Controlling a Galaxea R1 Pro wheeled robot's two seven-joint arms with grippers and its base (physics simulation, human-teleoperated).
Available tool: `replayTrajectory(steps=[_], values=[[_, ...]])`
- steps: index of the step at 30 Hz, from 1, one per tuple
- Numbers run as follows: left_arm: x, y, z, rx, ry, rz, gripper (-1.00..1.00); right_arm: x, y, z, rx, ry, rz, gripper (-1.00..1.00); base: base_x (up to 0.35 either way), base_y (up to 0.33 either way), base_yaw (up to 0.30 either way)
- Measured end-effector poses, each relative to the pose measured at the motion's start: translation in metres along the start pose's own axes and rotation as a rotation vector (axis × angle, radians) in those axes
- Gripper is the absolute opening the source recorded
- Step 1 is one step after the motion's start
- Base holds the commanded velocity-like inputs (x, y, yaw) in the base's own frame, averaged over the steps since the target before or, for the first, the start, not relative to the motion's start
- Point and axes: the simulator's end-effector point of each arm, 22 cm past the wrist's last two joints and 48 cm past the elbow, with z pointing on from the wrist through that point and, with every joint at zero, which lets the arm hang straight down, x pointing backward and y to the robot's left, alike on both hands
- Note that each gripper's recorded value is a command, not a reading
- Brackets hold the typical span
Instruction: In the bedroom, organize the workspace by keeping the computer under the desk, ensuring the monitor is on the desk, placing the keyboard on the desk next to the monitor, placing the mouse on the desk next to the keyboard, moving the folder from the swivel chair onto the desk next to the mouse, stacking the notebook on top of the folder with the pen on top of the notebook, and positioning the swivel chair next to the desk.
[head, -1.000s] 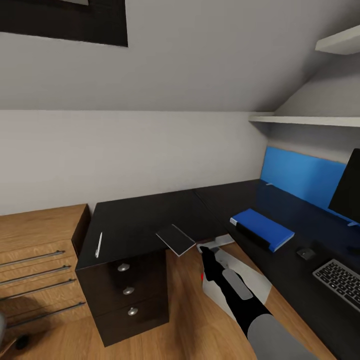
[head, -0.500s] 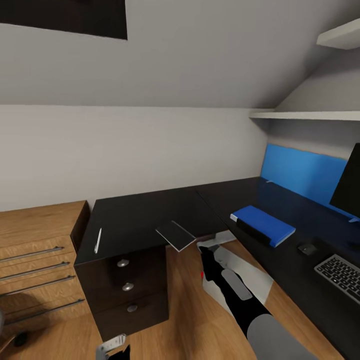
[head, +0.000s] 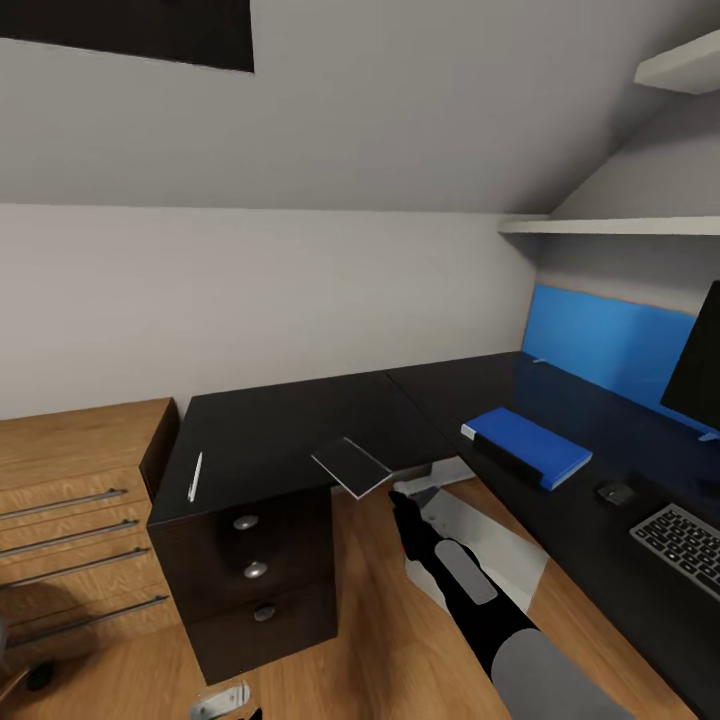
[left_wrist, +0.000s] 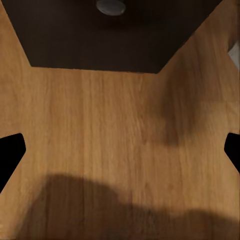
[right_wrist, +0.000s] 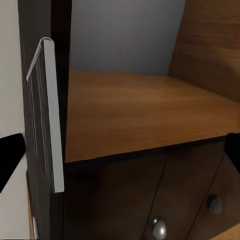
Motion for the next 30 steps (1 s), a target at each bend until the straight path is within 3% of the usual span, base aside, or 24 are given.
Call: replayTrajectory(steps=[8, 22, 30], values=[[0.022, -0.007, -0.006, 0.022, 0.031, 0.06, 1.0, 0.002, 0.005, 0.0, -0.019, 0.006, 0.0, 1.0, 0.0, 0.0, 0.0], [0.027, -0.008, -0.007, 0.025, 0.038, 0.07, 1.0, 0.004, 0.006, 0.0, -0.022, 0.009, 0.002, 1.0, 0.0, 0.0, 0.008], [0.028, -0.008, -0.007, 0.025, 0.039, 0.071, 1.0, 0.005, 0.005, 0.0, -0.02, 0.01, 0.004, 1.0, 0.0, 0.0, 0.143]])
